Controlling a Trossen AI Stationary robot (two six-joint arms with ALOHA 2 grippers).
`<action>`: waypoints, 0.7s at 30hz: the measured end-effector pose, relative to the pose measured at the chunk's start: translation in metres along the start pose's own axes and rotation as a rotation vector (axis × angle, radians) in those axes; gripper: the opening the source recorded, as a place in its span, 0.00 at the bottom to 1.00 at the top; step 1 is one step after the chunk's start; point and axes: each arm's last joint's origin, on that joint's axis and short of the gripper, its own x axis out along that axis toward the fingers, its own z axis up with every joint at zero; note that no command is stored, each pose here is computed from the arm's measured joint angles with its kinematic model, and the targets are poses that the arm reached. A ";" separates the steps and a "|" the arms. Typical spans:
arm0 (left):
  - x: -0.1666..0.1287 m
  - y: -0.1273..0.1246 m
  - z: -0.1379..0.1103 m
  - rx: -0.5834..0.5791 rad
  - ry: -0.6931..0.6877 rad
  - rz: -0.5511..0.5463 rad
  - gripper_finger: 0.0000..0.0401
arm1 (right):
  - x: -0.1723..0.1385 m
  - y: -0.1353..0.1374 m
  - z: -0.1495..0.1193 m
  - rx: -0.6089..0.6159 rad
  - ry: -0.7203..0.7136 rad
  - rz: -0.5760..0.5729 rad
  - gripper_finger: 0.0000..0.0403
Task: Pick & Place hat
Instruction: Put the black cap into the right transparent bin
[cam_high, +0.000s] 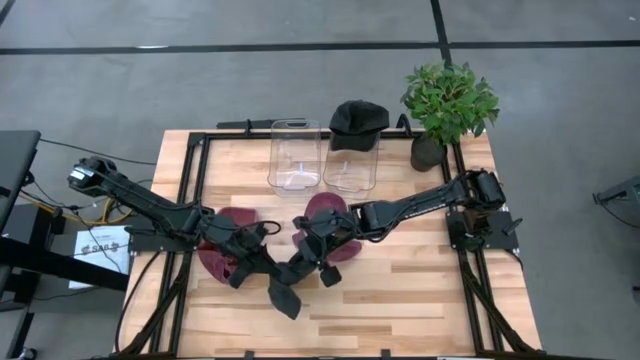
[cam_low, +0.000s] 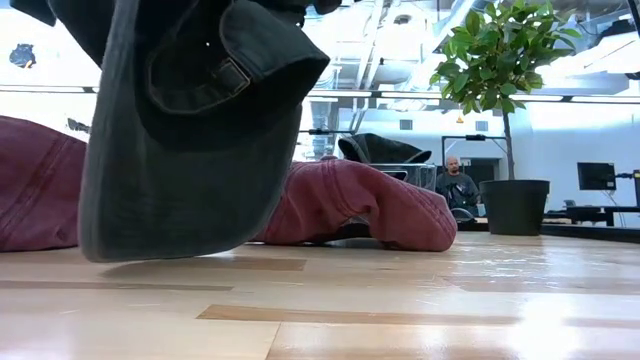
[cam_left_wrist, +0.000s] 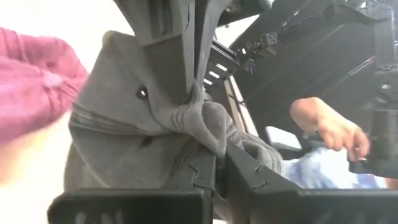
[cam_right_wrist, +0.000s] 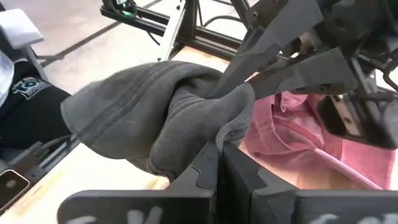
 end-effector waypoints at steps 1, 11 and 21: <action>0.000 0.000 0.000 0.018 -0.005 0.005 0.06 | 0.000 0.001 0.000 0.000 0.003 -0.001 0.01; 0.001 -0.012 -0.007 0.290 0.007 -0.043 0.28 | 0.001 0.017 -0.001 -0.012 0.070 0.000 0.00; 0.001 -0.019 -0.011 0.360 -0.006 -0.044 0.32 | -0.014 0.044 0.011 -0.004 0.146 -0.102 0.00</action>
